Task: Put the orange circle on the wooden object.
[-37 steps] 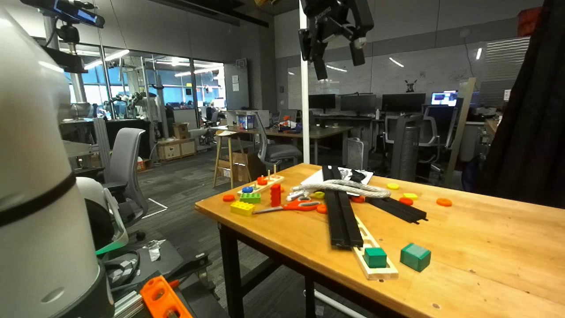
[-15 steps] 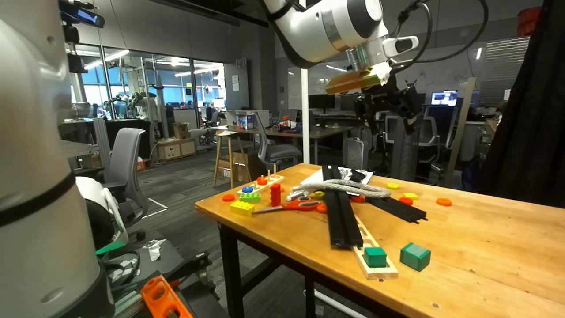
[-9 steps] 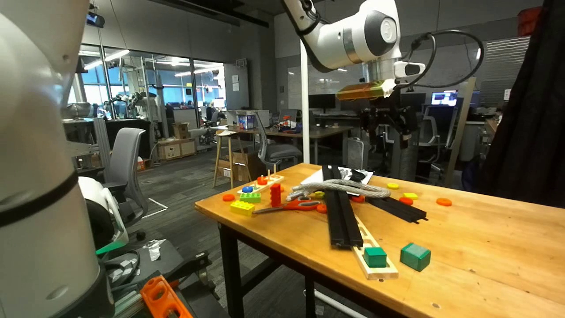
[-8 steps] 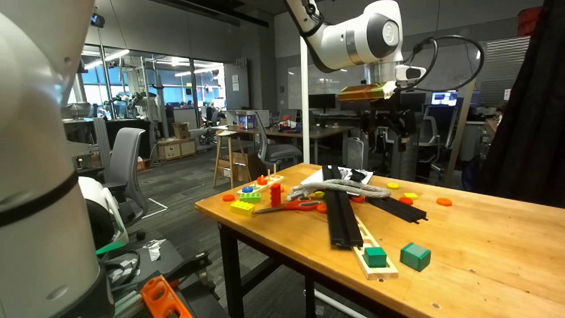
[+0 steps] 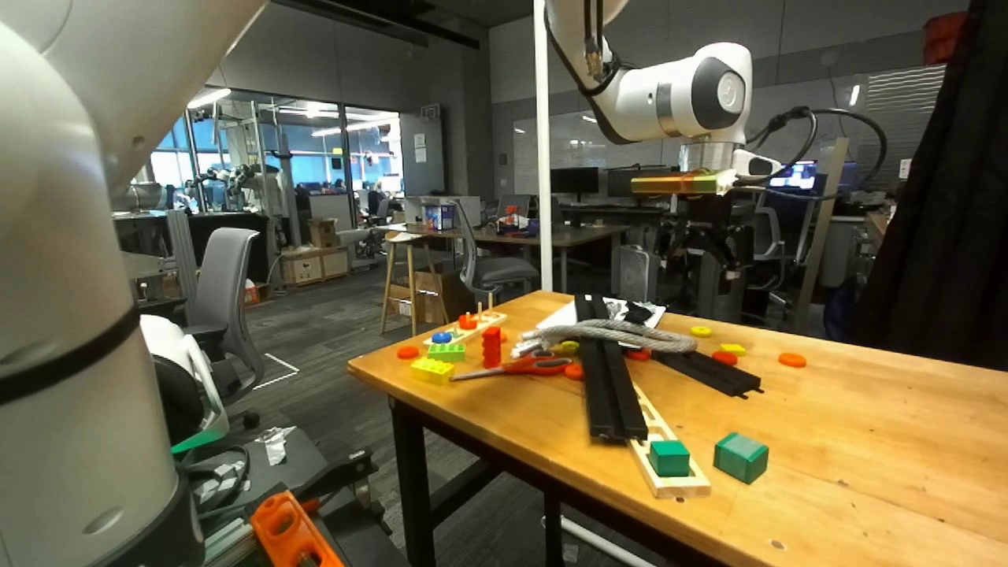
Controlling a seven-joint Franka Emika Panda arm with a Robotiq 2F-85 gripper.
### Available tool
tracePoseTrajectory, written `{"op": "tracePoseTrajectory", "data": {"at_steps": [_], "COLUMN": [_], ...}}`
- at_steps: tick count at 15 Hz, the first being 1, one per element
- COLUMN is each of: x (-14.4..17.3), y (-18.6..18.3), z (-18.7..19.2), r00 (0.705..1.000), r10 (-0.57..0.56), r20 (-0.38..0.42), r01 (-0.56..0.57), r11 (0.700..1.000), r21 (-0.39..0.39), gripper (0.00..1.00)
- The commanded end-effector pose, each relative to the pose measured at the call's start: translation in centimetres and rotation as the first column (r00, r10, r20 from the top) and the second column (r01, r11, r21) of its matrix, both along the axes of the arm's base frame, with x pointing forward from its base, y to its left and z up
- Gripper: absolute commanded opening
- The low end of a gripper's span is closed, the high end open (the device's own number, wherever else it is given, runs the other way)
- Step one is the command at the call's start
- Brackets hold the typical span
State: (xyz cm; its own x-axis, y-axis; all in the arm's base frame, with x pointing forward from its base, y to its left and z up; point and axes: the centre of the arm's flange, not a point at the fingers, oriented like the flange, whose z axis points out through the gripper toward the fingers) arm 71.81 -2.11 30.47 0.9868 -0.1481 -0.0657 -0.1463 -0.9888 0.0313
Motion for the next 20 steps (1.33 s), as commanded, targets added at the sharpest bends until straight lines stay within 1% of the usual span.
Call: {"op": "tracePoseTrajectory", "data": {"at_steps": [1,5,10,16,20], "x": [5.1,7.2,8.7,10.5,11.5], "y": [-1.9,-4.1,-5.7,-6.3,-7.6], "z": [-1.5,-4.3,-6.0,-6.9,-7.7], "r00": [1.0,0.999,0.997,0.998,0.998], "r10": [0.029,0.029,0.023,0.044,0.046], "r20": [-0.012,-0.045,-0.075,-0.055,-0.052], "r01": [-0.029,-0.028,-0.02,-0.042,-0.043], "r11": [0.999,0.999,0.999,0.998,0.998], "r21": [0.023,0.034,0.045,0.047,0.048], "gripper": [1.0,1.0,1.0,1.0,1.0]}}
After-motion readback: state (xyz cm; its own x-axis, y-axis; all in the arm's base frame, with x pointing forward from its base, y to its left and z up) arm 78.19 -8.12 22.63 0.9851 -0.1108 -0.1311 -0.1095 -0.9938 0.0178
